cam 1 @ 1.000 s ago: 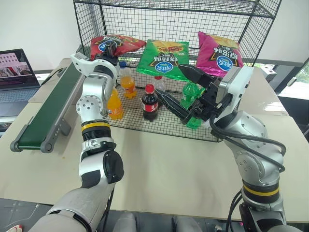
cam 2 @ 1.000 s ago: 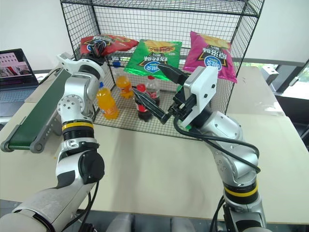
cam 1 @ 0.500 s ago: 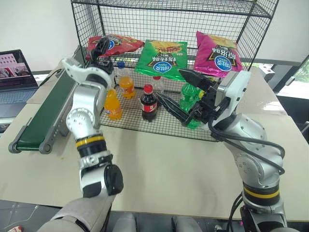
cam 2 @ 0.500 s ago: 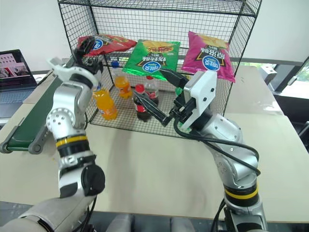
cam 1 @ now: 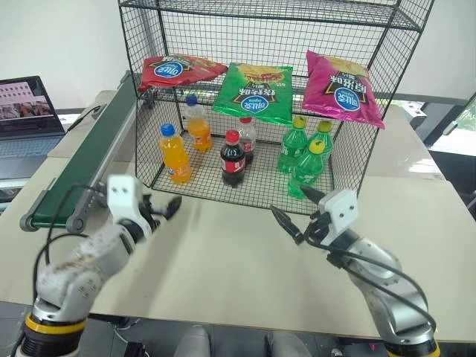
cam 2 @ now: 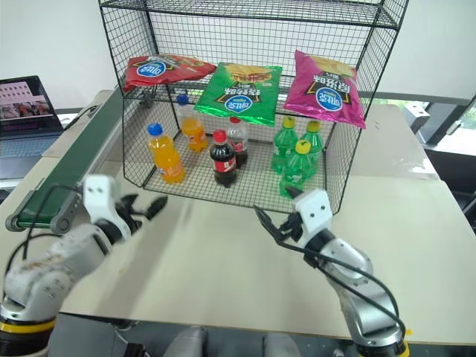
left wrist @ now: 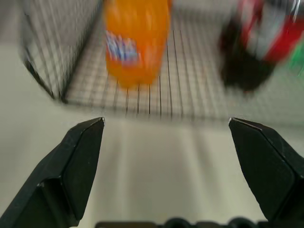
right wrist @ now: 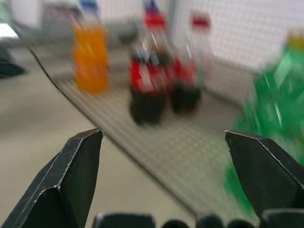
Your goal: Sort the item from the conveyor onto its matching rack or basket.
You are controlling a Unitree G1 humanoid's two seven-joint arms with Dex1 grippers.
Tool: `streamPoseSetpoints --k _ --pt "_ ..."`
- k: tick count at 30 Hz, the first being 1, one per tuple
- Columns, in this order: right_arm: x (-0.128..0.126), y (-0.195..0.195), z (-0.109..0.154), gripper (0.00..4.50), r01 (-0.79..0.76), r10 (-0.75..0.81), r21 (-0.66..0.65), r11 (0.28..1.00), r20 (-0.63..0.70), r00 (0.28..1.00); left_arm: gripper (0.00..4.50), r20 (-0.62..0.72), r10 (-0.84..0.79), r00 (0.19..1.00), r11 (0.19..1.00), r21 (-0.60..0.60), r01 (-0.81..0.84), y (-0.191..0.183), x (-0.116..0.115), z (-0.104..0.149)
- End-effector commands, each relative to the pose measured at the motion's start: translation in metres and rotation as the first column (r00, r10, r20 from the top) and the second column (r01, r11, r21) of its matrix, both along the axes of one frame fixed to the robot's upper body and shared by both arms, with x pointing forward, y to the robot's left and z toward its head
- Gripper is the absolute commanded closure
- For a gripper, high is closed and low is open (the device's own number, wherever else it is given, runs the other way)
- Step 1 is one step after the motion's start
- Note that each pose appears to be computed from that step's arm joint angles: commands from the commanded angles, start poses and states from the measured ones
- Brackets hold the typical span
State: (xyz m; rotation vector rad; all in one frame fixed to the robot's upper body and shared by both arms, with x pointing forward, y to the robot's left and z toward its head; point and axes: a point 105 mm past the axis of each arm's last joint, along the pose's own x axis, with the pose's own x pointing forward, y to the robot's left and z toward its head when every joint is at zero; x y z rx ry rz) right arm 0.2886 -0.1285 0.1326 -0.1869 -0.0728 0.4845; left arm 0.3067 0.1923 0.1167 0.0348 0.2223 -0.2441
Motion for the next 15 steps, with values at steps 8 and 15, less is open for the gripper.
streamPoseSetpoints --k 8,15 --pt "0.007 -0.043 -0.026 0.00 0.317 -0.318 0.017 0.948 0.023 0.948 0.05 0.171 -0.076 0.982 0.994 0.086 0.062 -0.016 0.019 -0.024" --pt "0.008 -0.063 -0.025 0.00 0.368 -0.369 0.040 0.929 0.038 0.929 0.05 0.164 -0.092 0.982 0.995 0.046 0.086 -0.020 0.024 -0.026"
